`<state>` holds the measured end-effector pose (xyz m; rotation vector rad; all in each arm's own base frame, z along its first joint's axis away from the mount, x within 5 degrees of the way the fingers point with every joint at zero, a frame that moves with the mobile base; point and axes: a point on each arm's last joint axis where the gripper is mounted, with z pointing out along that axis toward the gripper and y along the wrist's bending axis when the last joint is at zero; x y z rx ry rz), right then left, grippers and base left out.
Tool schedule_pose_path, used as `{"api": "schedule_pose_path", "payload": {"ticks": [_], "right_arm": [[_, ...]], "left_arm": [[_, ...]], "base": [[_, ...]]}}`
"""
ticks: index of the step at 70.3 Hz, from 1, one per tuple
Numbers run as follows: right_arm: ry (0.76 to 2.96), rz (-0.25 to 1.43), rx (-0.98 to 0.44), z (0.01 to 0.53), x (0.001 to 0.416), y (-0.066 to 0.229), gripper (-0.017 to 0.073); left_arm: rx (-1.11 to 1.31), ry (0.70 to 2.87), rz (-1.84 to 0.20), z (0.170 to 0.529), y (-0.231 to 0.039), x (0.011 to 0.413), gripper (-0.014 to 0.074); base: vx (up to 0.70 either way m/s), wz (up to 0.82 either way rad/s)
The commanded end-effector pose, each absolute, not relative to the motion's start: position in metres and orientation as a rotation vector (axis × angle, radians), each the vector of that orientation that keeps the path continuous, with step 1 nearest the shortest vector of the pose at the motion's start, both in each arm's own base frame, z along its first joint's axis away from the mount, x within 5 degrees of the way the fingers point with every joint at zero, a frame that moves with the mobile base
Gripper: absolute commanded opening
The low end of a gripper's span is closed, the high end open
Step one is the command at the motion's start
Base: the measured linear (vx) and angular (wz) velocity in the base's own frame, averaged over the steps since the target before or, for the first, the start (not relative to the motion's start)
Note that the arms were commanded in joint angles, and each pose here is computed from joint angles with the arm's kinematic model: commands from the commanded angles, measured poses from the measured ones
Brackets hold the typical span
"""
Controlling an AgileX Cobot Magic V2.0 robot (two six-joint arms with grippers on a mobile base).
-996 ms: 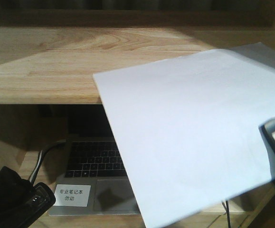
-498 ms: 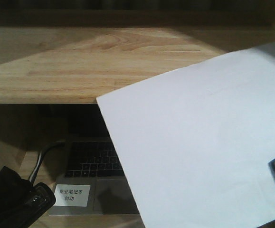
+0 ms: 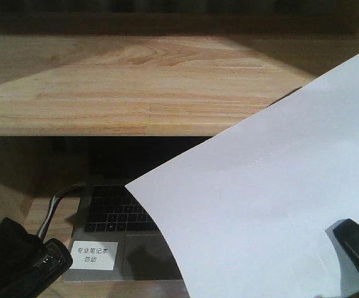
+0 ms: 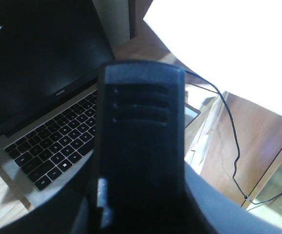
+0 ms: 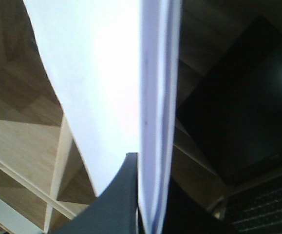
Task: Grab stapler and paper to desk for stapling
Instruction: 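Pull the paper off the shelf toward the robot with the right gripper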
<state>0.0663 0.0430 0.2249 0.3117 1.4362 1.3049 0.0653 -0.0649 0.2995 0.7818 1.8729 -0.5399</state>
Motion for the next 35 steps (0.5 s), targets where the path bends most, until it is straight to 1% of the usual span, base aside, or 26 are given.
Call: {"api": "schedule_pose_path", "payload": {"ticks": [1,35], "right_arm": [[1.339,1.337,0.259,0.2331,0.0638,0.0433,-0.0006],[1.334,1.34,0.257,0.2336,0.0637,0.0434,-0.0006]], "left_arm": [[0.686,1.777,-0.562,0.3176,-0.0647,0.0692,-0.0006],[0.686,1.777,-0.562,0.3176,-0.0647,0.0692,-0.0006]], "base": [[0.0,0.0],[0.0,0.0]]}}
